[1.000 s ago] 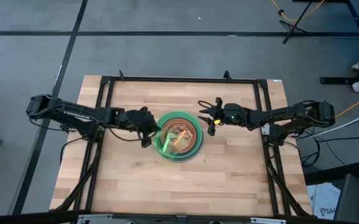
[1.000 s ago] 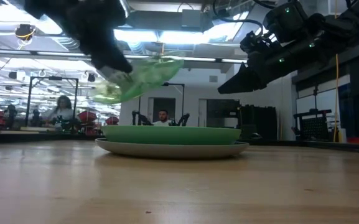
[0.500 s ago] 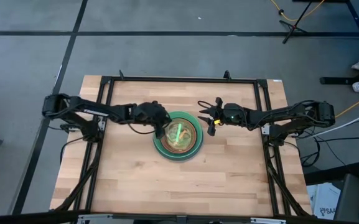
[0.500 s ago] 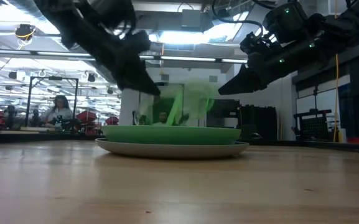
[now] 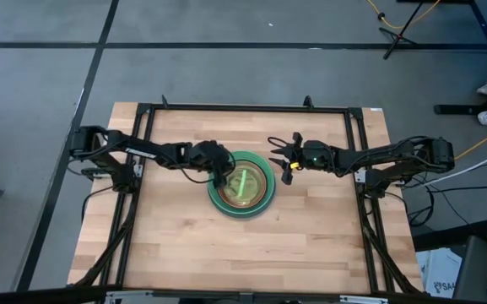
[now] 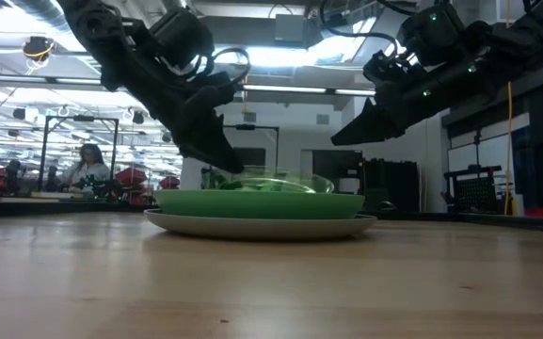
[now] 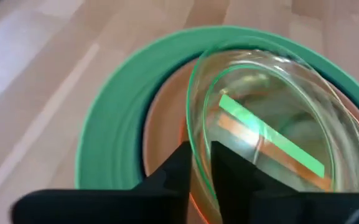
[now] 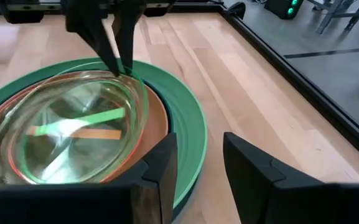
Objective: Stack plastic plates
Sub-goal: Stack the light green plate on top of the orange plate, then return to Home Position
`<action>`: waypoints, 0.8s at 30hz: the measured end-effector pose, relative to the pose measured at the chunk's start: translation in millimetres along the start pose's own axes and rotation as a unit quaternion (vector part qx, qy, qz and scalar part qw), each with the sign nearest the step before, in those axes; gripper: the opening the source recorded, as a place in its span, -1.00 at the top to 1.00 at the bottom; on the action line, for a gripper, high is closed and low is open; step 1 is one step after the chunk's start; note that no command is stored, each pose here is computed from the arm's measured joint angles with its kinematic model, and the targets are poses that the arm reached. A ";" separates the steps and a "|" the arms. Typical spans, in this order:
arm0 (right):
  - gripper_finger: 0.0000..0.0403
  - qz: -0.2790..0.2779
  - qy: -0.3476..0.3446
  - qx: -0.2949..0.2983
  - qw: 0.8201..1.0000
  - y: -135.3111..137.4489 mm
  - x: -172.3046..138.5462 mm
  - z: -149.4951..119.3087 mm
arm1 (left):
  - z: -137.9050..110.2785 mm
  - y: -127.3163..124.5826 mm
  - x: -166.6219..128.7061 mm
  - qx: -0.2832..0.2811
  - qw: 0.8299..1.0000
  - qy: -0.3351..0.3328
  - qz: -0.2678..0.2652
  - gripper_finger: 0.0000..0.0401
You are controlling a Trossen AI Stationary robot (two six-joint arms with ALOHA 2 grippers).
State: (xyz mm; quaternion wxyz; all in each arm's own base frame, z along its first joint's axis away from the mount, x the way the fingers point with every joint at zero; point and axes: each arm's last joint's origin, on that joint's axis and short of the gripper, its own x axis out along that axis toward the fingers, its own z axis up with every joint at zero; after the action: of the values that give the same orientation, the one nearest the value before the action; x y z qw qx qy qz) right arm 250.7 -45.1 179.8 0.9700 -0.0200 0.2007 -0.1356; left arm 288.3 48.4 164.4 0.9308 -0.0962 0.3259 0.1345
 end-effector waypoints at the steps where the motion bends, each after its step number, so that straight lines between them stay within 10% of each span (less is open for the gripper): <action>1: 0.40 0.000 0.000 0.000 1.000 0.0 0.0 0.0 | -0.3 -0.2 -1.1 0.000 1.000 0.004 -0.005 0.70; 16: 0.06 -0.025 -0.006 -0.004 1.000 -1.9 1.0 10.1 | 20.2 0.4 -59.1 0.102 0.993 -0.058 -0.025 0.38; 24: 0.16 -0.024 0.002 -0.015 1.000 -7.0 -9.7 18.8 | -9.3 12.0 -74.1 0.111 0.982 -0.147 -0.050 0.38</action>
State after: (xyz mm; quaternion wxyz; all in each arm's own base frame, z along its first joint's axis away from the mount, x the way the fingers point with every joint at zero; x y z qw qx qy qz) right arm 247.8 -49.5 201.5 0.9658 -0.0395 0.2037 -0.1556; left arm 223.4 43.3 203.0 0.9789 0.0129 0.1936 0.0635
